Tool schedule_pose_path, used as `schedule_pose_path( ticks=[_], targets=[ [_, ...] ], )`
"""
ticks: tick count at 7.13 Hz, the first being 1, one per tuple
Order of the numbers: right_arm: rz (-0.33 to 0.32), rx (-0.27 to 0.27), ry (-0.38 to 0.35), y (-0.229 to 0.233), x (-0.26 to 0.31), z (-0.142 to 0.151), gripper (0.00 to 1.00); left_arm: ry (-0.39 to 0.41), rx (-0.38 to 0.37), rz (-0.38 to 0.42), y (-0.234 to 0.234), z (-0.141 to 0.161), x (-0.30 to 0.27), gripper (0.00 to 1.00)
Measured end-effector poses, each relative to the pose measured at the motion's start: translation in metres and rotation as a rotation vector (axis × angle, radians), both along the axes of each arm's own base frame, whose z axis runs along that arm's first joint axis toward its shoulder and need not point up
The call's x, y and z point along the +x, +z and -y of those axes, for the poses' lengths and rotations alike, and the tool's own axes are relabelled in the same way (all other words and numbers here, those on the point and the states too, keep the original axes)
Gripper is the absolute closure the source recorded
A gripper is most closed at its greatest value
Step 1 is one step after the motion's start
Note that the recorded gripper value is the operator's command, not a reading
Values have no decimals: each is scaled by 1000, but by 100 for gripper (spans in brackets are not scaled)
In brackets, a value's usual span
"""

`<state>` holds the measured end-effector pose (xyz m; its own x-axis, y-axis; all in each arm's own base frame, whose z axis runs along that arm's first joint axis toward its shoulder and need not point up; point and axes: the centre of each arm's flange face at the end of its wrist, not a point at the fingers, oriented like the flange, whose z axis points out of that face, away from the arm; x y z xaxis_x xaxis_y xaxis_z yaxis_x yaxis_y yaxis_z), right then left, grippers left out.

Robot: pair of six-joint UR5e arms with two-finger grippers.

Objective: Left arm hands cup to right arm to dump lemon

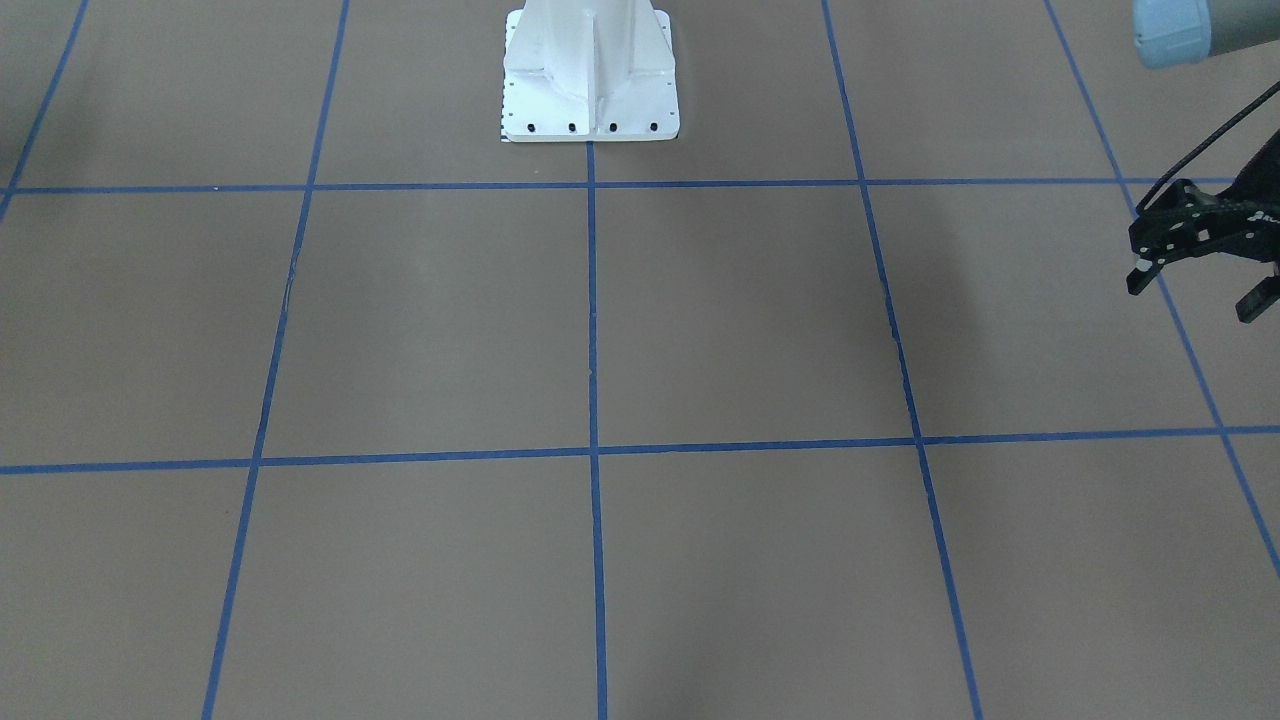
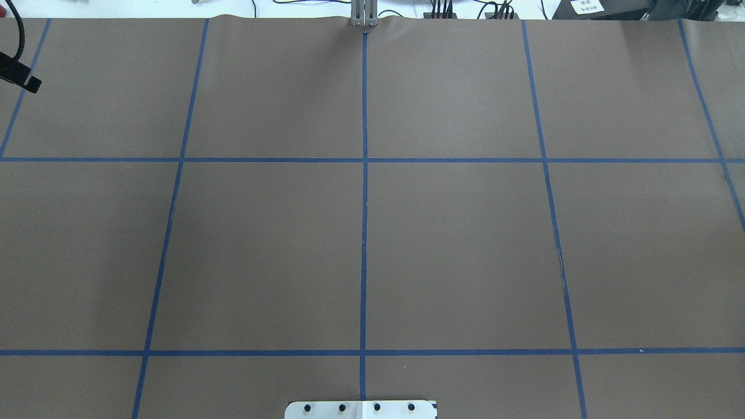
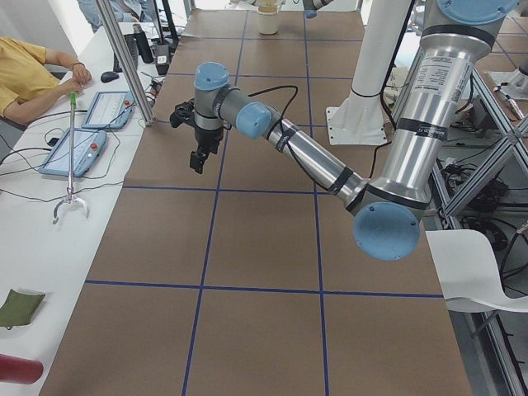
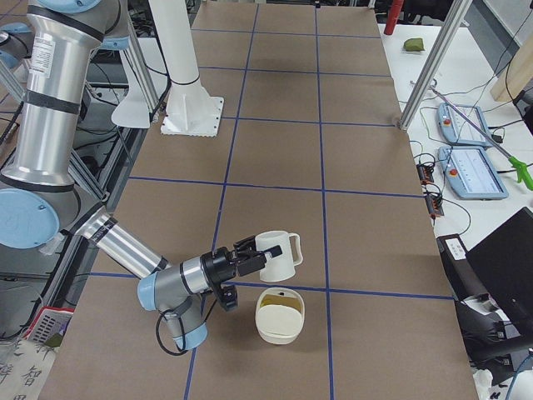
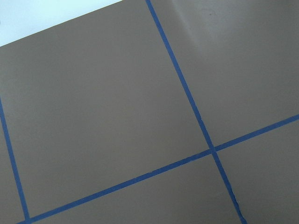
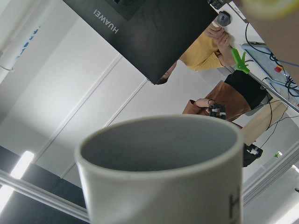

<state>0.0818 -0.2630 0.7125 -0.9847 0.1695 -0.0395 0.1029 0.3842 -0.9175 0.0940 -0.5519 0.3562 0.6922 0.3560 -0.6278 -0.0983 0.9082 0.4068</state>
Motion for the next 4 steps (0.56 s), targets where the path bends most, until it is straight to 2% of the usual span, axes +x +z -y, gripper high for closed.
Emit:
schedule_pose_path(
  ticks=[2,4],
  targets=[
    [36,-2,-10,0,1,-1,100,0,-1,0,1,-1,0,0],
    [40,-2,-16,0,1,-3,100,0,-2,0,2,-2,-1,0]
  ],
)
